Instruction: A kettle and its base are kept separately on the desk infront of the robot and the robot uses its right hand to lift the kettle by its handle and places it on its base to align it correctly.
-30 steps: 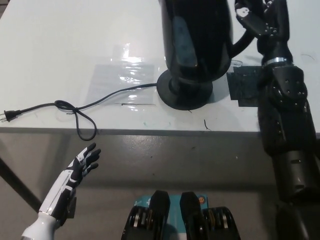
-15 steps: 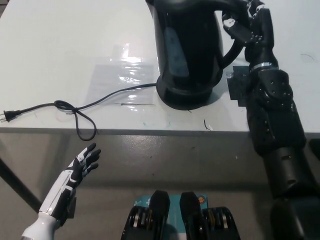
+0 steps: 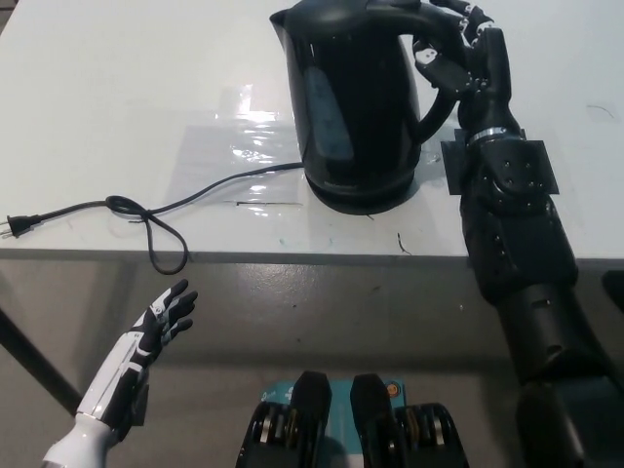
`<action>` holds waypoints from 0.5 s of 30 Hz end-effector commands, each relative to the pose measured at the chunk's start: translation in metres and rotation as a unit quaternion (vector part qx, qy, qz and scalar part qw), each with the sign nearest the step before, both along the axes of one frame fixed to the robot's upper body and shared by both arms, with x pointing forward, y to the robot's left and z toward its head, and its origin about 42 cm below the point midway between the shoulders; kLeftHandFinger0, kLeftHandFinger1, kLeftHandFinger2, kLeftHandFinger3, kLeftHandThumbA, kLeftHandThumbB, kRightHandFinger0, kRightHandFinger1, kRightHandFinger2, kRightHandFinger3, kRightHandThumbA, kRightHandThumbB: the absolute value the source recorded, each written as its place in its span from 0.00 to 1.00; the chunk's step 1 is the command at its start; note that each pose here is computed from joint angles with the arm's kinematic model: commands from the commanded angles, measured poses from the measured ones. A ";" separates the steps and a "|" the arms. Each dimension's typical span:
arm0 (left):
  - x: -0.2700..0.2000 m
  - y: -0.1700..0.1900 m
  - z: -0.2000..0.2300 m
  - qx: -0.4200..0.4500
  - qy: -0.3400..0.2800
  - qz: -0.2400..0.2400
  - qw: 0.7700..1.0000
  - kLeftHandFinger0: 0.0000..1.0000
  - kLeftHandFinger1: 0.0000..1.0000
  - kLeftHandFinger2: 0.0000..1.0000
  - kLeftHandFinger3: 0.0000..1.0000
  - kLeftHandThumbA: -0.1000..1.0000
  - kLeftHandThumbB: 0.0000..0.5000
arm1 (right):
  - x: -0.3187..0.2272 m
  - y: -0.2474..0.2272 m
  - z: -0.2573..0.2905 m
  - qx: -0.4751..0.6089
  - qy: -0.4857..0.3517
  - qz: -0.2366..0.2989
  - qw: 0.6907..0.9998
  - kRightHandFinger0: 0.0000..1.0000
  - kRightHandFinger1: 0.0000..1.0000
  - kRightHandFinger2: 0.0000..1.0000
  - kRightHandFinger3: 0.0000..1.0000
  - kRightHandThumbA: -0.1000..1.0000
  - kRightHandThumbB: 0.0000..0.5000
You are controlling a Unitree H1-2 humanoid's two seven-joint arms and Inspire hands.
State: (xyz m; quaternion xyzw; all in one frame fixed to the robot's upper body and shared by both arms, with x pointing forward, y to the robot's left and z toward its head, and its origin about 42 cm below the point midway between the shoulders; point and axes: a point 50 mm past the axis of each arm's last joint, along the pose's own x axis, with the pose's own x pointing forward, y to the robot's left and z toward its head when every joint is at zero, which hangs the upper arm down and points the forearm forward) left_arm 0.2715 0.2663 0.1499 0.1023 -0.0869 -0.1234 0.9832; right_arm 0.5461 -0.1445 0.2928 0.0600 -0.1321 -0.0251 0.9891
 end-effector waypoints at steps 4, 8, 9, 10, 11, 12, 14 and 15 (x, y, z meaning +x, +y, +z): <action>0.003 0.001 0.008 0.012 -0.015 -0.015 1.000 1.00 1.00 1.00 1.00 1.00 0.28 | 0.006 0.020 0.074 0.006 -0.128 0.015 0.992 0.00 0.20 0.62 0.65 0.00 0.27; 0.002 0.003 0.009 0.013 -0.015 -0.015 1.000 1.00 1.00 1.00 1.00 1.00 0.27 | 0.005 0.019 0.067 0.009 -0.118 0.008 0.993 0.00 0.16 0.55 0.57 0.00 0.27; 0.003 0.003 0.009 0.012 -0.015 -0.015 1.000 1.00 1.00 1.00 1.00 1.00 0.27 | 0.005 0.017 0.064 0.009 -0.115 0.009 0.993 0.00 0.16 0.55 0.56 0.00 0.24; 0.003 0.004 0.009 0.013 -0.015 -0.014 1.000 1.00 1.00 1.00 1.00 1.00 0.27 | 0.005 0.015 0.060 0.010 -0.111 0.009 0.994 0.00 0.19 0.60 0.59 0.00 0.24; 0.002 0.004 0.009 0.012 -0.014 -0.014 1.000 1.00 1.00 1.00 1.00 1.00 0.27 | 0.005 0.013 0.058 0.012 -0.109 0.008 0.994 0.00 0.22 0.63 0.62 0.00 0.21; 0.002 0.004 0.009 0.011 -0.014 -0.013 1.000 1.00 1.00 1.00 1.00 1.00 0.27 | 0.005 0.012 0.056 0.013 -0.108 0.008 0.994 0.00 0.23 0.65 0.63 0.00 0.21; 0.002 0.004 0.010 0.011 -0.015 -0.014 1.000 1.00 1.00 1.00 1.00 1.00 0.26 | 0.005 0.009 0.052 0.015 -0.108 0.008 0.994 0.00 0.24 0.64 0.65 0.00 0.19; 0.003 0.003 0.009 0.011 -0.015 -0.014 1.000 1.00 1.00 1.00 1.00 1.00 0.25 | 0.005 0.006 0.049 0.014 -0.107 0.008 0.994 0.00 0.23 0.63 0.65 0.00 0.19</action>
